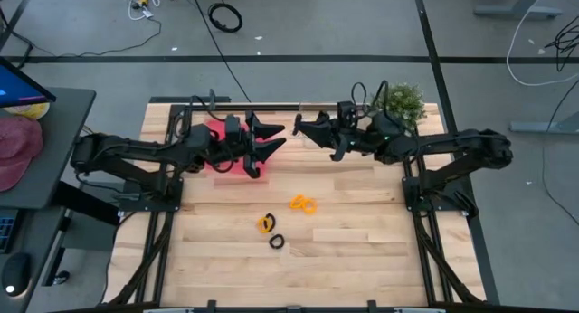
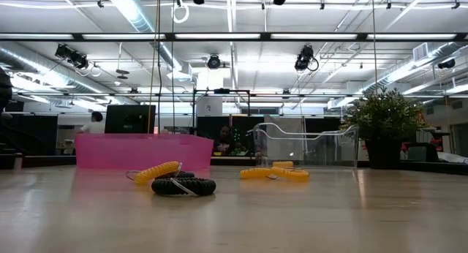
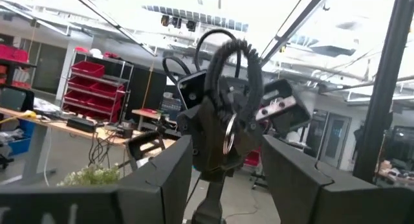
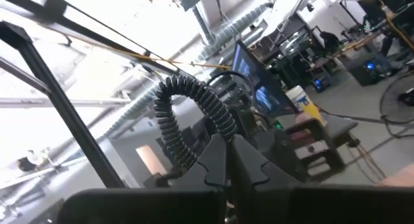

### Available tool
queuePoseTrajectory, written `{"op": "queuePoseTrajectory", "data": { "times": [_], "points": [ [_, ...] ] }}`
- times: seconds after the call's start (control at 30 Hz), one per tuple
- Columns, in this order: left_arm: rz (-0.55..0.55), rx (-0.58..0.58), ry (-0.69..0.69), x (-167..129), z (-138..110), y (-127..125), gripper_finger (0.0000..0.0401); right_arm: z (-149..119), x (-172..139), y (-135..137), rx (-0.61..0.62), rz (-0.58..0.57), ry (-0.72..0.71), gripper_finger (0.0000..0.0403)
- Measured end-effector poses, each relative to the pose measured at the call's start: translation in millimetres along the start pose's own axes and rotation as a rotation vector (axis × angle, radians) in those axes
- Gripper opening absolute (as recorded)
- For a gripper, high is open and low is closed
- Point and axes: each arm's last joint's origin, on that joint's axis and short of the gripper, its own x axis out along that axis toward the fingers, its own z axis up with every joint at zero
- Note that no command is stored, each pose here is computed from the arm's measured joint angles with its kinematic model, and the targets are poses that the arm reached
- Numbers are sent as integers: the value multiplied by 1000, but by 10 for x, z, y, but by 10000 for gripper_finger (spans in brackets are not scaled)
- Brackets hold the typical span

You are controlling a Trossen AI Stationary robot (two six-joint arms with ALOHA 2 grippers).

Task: Sort spring keychains
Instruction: Put the black spring keychain into the pink bin

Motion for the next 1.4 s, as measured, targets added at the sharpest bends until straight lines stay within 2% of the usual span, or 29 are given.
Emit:
{"op": "queuePoseTrajectory", "data": {
  "times": [0.23, 0.67, 0.97, 1.3, 1.4],
  "points": [
    [6, 3, 7, 20, -42, 19, 188, -97, 56, -83, 25, -8, 8, 0],
    [-11, 41, 15, 36, -79, 22, 175, -96, 58, -83, 16, -7, 3, 0],
    [-18, 42, 15, 36, -78, 19, 112, -96, 58, -83, 10, -8, 2, 0],
    [-18, 41, 14, 35, -76, 19, 13, -96, 58, -84, 10, -8, 2, 0],
    [-17, 41, 14, 35, -76, 19, 7, -97, 58, -85, 10, -9, 4, 0]
  ]
}}
